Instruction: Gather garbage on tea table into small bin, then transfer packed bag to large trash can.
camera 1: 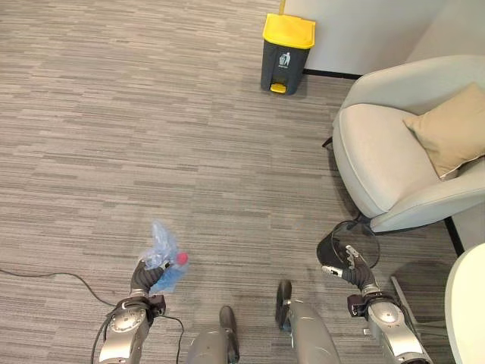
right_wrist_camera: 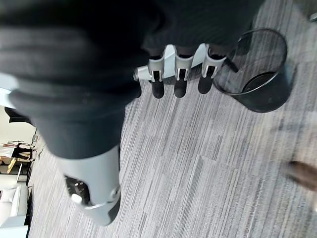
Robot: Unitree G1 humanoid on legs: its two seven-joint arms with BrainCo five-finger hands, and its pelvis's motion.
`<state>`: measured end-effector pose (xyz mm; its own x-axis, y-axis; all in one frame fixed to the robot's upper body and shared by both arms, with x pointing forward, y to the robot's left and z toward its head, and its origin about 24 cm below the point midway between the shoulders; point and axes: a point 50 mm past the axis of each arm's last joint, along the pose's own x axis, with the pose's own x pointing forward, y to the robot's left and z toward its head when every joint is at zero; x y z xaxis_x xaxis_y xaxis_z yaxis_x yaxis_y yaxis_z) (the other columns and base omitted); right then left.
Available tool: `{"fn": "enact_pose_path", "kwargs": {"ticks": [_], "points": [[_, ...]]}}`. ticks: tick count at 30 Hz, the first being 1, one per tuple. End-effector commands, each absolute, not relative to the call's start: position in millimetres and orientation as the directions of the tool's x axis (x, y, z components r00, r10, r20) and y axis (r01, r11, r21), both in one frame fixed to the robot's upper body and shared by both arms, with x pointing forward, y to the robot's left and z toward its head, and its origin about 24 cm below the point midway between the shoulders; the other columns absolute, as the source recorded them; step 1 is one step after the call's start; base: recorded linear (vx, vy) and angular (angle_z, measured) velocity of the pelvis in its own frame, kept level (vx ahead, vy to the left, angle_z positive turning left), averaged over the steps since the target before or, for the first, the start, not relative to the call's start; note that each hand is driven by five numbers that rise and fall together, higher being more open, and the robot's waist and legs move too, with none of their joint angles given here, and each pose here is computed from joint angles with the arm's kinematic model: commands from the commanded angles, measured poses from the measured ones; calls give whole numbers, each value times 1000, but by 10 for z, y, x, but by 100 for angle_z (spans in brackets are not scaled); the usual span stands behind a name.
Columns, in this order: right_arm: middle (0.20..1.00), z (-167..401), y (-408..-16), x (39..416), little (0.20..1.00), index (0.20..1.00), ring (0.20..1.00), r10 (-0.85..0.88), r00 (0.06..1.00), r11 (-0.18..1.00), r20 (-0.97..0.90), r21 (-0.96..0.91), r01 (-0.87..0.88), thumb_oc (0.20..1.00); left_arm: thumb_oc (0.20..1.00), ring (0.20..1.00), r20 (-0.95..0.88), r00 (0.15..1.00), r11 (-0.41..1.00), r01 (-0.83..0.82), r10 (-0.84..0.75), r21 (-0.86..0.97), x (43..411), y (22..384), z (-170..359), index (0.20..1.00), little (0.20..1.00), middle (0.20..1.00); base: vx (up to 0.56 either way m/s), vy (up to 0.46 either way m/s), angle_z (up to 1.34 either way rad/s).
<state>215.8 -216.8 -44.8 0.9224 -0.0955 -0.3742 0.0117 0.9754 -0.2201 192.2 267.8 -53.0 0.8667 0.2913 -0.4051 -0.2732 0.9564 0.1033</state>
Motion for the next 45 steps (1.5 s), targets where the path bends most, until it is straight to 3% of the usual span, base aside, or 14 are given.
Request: {"fn": "enact_pose_path", "kwargs": {"ticks": [1, 19, 35, 45], "points": [[1000, -268, -2289, 2247, 1000, 1000, 1000, -119, 951, 969, -285, -243, 48, 1000, 200, 200, -280, 925, 964, -226, 258, 142, 2024, 2698, -291, 200, 200, 200, 352, -75, 20], [1000, -312, -2473, 2122, 1000, 1000, 1000, -163, 937, 963, -310, -256, 82, 1000, 200, 200, -292, 932, 975, -180, 212, 133, 2028, 2622, -302, 200, 200, 200, 310, -174, 22], [1000, -361, -2274, 2217, 1000, 1000, 1000, -101, 940, 970, -326, -243, 20, 1000, 200, 200, -289, 927, 967, -201, 239, 155, 1931, 2728, -268, 200, 200, 200, 376, 126, -54], [1000, -318, -2226, 2276, 1000, 1000, 1000, -73, 945, 969, -318, -247, -9, 1000, 200, 200, -272, 926, 963, -230, 261, 142, 1956, 2750, -248, 200, 200, 200, 390, 49, 10]]}}
